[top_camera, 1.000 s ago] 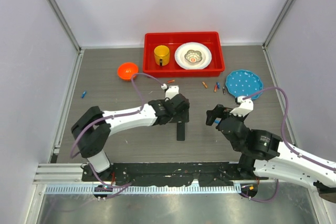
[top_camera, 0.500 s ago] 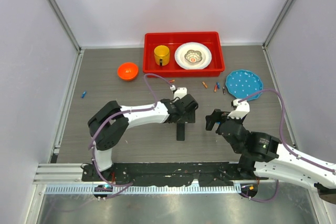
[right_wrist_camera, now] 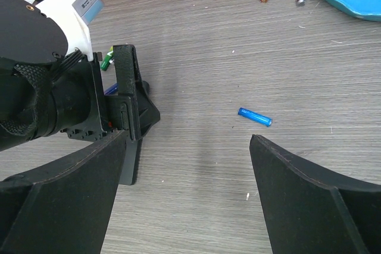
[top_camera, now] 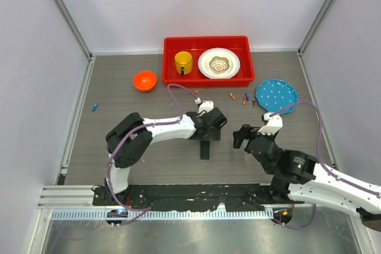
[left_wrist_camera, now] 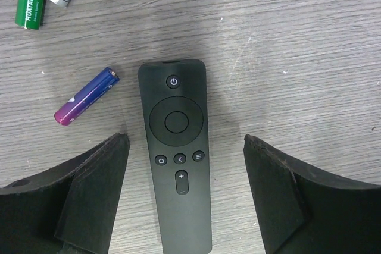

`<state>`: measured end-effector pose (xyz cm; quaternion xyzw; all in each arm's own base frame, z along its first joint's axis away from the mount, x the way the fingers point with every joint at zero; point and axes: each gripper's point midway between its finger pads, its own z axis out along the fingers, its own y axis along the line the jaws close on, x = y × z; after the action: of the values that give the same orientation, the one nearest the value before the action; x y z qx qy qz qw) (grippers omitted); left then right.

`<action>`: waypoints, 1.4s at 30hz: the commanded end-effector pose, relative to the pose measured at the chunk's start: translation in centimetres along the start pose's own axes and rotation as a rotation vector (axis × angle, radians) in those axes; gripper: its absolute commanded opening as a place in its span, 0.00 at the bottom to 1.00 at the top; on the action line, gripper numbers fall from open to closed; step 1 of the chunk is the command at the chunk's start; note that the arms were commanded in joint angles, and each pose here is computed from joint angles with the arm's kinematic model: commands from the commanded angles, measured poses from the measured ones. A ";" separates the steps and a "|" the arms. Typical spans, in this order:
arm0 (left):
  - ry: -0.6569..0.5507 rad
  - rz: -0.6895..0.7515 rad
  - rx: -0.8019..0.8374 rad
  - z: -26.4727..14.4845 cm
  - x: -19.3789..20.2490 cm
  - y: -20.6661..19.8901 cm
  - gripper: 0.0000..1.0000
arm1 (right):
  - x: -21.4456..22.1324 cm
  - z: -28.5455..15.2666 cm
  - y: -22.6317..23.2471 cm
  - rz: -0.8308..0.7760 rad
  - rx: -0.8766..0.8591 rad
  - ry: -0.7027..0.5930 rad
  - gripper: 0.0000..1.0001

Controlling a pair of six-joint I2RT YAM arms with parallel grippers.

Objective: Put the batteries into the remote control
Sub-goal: Pick up the remote control from the center of the board.

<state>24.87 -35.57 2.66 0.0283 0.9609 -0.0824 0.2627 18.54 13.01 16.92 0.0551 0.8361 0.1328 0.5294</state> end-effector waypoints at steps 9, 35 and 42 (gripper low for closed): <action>0.017 0.026 -0.043 0.8 0.6 0.6 0.66 | -0.4 0.3 0.2 0.009 0.003 -0.026 0.90; 0.045 0.059 -0.082 1.6 1.5 1.4 0.24 | -0.9 0.0 0.5 0.025 -0.011 -0.032 0.89; -0.206 0.011 0.107 -5.8 -5.8 -0.9 0.00 | -4.1 -1.1 1.7 0.158 -0.057 -0.100 0.90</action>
<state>25.12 -34.64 2.91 0.0469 0.9584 -0.0626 0.2745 18.56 13.06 17.30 0.0592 0.8328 0.1403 0.5322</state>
